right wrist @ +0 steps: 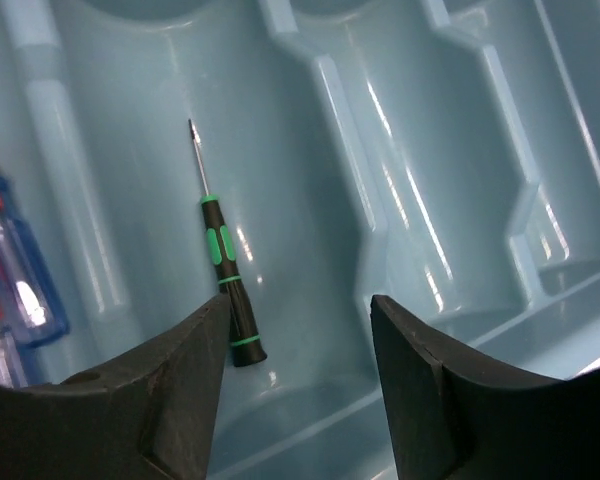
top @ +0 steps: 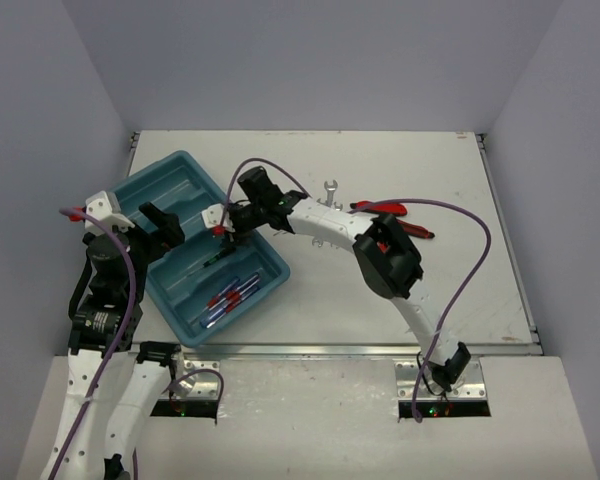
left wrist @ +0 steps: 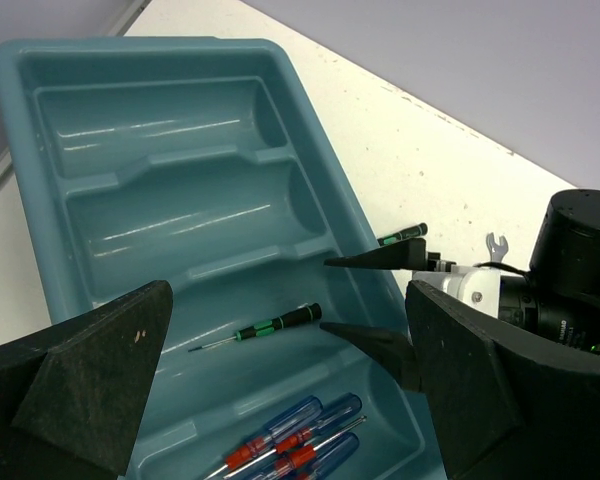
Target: Sort the tools into containers
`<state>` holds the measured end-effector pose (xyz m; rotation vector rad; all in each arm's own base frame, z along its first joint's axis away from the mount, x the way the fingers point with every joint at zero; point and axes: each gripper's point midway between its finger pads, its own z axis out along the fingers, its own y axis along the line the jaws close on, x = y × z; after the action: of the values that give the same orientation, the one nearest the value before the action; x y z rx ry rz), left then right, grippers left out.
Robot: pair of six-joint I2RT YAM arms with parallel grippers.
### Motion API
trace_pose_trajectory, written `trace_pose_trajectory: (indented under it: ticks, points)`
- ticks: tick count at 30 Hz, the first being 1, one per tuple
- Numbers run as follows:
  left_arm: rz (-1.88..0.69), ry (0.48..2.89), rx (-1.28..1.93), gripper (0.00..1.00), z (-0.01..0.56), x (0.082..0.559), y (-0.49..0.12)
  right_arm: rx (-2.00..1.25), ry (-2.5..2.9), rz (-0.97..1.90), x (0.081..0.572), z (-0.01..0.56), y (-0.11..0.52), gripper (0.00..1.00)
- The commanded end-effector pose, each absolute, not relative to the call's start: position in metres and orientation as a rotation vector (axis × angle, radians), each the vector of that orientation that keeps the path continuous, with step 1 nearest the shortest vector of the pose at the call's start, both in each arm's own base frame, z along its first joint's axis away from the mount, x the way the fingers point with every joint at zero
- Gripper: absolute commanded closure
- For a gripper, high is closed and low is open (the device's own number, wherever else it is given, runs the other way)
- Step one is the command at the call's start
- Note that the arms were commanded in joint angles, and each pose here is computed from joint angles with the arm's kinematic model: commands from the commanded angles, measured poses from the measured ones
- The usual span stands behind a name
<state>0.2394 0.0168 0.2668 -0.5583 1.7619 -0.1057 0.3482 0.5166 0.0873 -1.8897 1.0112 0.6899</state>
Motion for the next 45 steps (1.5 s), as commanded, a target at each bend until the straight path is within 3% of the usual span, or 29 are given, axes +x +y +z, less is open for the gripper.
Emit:
trace_pose_trajectory:
  ticks: [1,5,12,19,25,31,37,45]
  points:
    - [-0.124,1.709,-0.549,0.0,0.285,0.243,0.017,-1.728,1.007,0.596,0.356,0.177,0.509,0.39]
    - [-0.127,1.713,-0.546,0.0,0.285,0.243,0.016,-1.62,1.101,0.578,0.359,0.21,0.472,0.31]
    - [-0.131,1.716,-0.541,0.0,0.284,0.243,0.015,-1.415,1.344,0.506,0.394,0.224,0.366,0.27]
    - [-0.126,1.728,-0.541,0.0,0.281,0.246,0.015,-1.234,1.72,0.27,0.458,0.166,0.28,0.3]
    - [-0.126,1.747,-0.538,0.0,0.277,0.249,0.014,-1.456,1.74,0.236,0.455,0.104,0.258,0.33]
    - [-0.121,1.757,-0.538,0.0,0.274,0.251,0.014,-1.605,1.819,0.156,0.477,0.047,0.25,0.46]
    - [-0.12,1.764,-0.536,0.0,0.273,0.253,0.014,-1.645,1.78,0.207,0.474,0.034,0.258,0.54]
    - [-0.12,1.766,-0.533,0.0,0.272,0.253,0.013,-1.655,1.774,0.25,0.467,0.035,0.26,0.54]
